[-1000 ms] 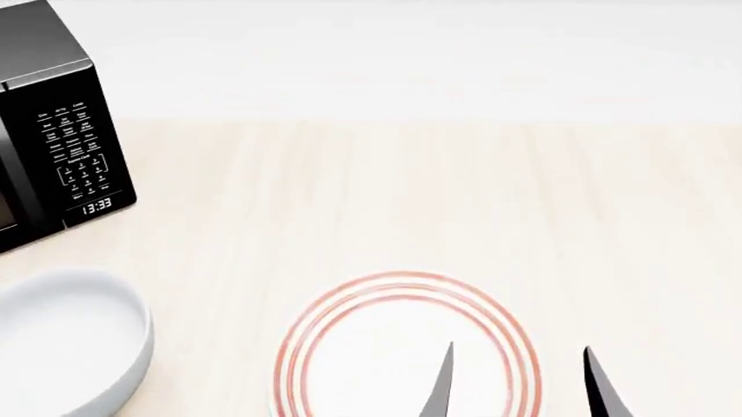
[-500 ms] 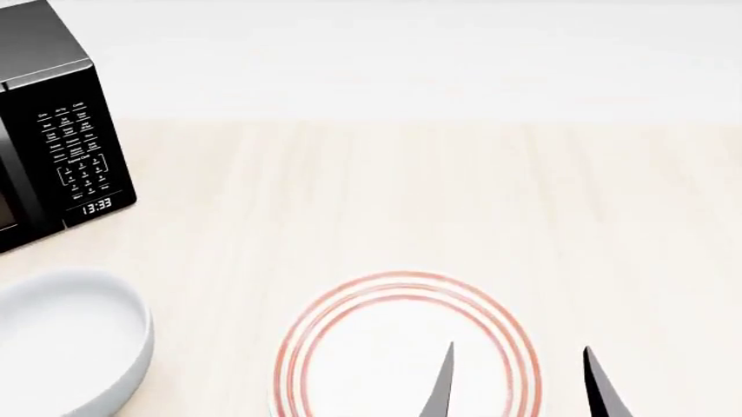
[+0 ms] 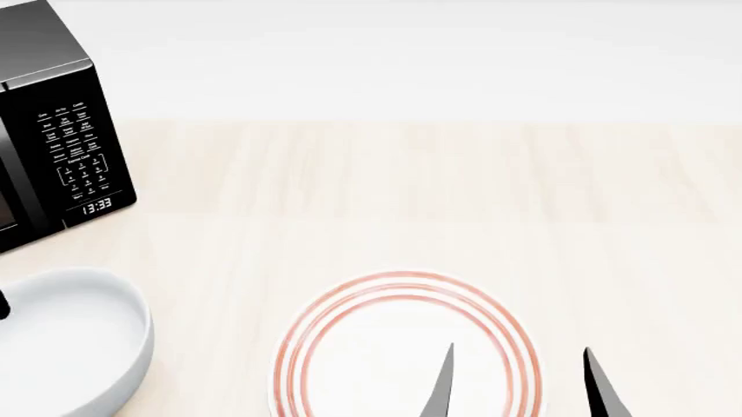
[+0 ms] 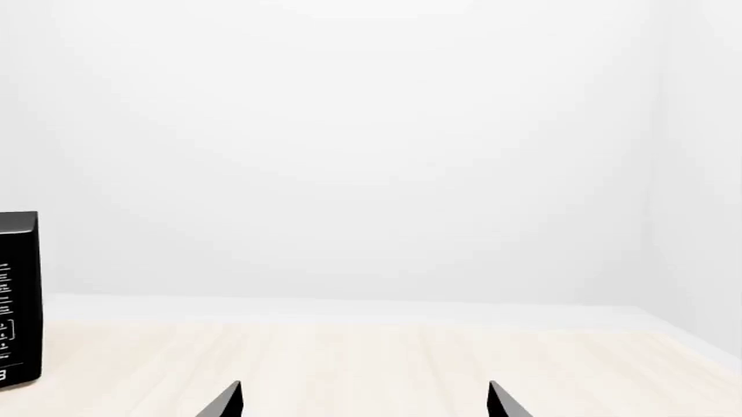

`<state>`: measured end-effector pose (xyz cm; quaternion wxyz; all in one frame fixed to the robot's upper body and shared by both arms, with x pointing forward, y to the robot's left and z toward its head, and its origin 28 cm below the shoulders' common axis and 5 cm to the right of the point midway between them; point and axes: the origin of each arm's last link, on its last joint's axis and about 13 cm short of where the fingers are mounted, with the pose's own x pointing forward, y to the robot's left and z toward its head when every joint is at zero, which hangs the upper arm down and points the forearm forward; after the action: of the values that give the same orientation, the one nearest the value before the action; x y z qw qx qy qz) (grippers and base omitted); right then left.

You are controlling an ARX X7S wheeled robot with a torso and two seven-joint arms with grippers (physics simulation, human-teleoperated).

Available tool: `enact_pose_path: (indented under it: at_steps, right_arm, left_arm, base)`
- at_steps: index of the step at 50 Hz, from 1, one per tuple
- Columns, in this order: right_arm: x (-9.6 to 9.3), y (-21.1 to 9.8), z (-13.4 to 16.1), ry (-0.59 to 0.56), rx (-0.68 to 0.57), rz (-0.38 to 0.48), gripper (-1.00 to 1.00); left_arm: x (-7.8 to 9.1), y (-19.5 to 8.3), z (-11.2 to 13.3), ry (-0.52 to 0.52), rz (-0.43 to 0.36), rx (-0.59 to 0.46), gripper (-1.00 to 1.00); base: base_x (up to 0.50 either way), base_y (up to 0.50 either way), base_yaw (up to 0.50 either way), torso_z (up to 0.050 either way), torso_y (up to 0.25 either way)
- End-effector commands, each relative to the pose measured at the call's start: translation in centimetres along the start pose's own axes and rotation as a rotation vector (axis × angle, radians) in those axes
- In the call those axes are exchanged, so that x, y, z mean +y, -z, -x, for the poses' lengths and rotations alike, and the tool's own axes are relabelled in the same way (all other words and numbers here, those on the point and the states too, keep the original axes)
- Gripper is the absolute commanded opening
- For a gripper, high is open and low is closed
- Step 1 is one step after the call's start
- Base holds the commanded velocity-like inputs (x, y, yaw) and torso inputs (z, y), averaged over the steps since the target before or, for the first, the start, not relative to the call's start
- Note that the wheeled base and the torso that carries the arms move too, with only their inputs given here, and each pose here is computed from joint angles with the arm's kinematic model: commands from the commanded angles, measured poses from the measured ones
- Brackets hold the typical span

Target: Pick up the white bowl and put it on the plate.

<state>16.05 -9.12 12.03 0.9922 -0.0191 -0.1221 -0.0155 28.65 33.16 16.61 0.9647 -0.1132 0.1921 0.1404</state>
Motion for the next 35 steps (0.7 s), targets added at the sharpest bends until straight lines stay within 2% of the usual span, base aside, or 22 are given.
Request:
enact_pose_path:
  at_steps: [1, 35]
  right_arm:
    - [0.0, 0.0, 0.0, 0.001, 0.001, 0.0, 1.0]
    - [0.0, 0.2, 0.0, -0.003, 0.005, 0.002, 1.0]
  left_arm:
    - [-0.1, 0.9, -0.4, -0.002, 0.003, 0.034, 1.0]
    - [0.6, 4.2, -1.6, -0.028, 0.023, 0.121, 1.0]
  base:
    - [0.0, 0.0, 0.0, 0.0, 0.0]
    - [0.0, 0.0, 0.0, 0.0, 0.0]
